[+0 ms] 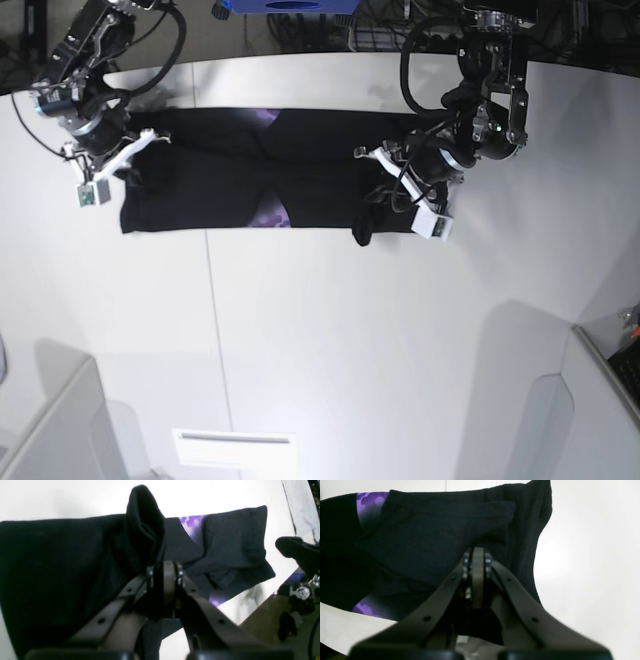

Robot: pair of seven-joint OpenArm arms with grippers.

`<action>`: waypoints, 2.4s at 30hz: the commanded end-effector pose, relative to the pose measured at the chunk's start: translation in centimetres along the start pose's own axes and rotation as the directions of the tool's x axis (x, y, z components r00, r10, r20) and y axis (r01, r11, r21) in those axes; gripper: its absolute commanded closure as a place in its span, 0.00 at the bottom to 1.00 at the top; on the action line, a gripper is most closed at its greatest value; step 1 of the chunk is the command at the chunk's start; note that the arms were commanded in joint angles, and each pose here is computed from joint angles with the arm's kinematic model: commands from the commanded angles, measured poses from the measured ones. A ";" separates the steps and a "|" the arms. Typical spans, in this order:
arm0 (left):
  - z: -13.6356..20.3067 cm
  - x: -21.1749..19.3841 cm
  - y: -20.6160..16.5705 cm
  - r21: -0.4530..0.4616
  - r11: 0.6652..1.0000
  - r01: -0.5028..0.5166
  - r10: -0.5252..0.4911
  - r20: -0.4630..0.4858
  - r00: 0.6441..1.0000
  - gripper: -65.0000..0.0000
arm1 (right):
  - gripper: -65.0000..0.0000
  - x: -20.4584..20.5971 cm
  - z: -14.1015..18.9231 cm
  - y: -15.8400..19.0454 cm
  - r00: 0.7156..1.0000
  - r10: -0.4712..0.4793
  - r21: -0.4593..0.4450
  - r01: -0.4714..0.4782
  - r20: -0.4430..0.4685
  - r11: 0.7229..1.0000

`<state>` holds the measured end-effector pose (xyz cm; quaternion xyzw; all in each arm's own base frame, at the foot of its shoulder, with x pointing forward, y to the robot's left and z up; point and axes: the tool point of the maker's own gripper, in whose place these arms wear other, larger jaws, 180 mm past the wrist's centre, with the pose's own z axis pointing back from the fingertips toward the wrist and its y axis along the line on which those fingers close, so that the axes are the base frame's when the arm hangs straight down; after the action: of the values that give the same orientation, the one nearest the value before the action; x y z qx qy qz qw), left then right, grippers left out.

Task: Fold the T-shirt properly
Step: 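Fold the strip end with the left gripper toward the right gripper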

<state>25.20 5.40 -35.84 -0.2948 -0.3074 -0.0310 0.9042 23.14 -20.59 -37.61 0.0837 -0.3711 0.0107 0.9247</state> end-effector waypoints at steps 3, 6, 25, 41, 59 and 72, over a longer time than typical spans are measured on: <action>-0.6 0.6 -0.1 -0.022 1.000 -0.021 0.021 0.015 1.000 1.00 | 1.00 1.4 0.4 -0.2 0.999 0.007 -0.003 -0.007 0.052 1.000; -0.9 0.5 0.2 -0.019 0.999 -0.031 0.031 0.007 0.999 1.00 | 1.00 1.4 0.4 -0.2 0.999 0.007 -0.003 -0.007 0.052 1.000; -2.2 0.7 -2.7 -0.087 0.996 -0.011 0.011 0.002 1.000 1.00 | 1.00 2.1 0.2 -0.1 0.998 0.008 0.000 -0.008 0.066 1.000; -3.2 0.5 -2.3 -0.087 0.996 -0.031 0.029 -0.022 0.999 1.00 | 1.00 2.4 0.1 -0.1 0.997 0.009 0.001 -0.009 0.073 1.000; -3.2 0.5 -2.3 -0.089 0.996 -0.028 0.027 -0.023 0.999 0.88 | 1.00 2.8 0.0 -0.1 0.997 0.011 0.001 -0.011 0.081 1.000; -4.2 0.1 -5.1 -0.153 0.988 0.032 -0.041 -0.054 0.998 0.26 | 1.00 2.7 0.1 -0.2 0.997 0.008 -0.003 -0.008 0.080 1.000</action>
<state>25.63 -0.31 -37.24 -0.3383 -0.2655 -0.0750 0.8997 24.32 -20.67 -36.86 0.0830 -0.3856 0.0106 0.9189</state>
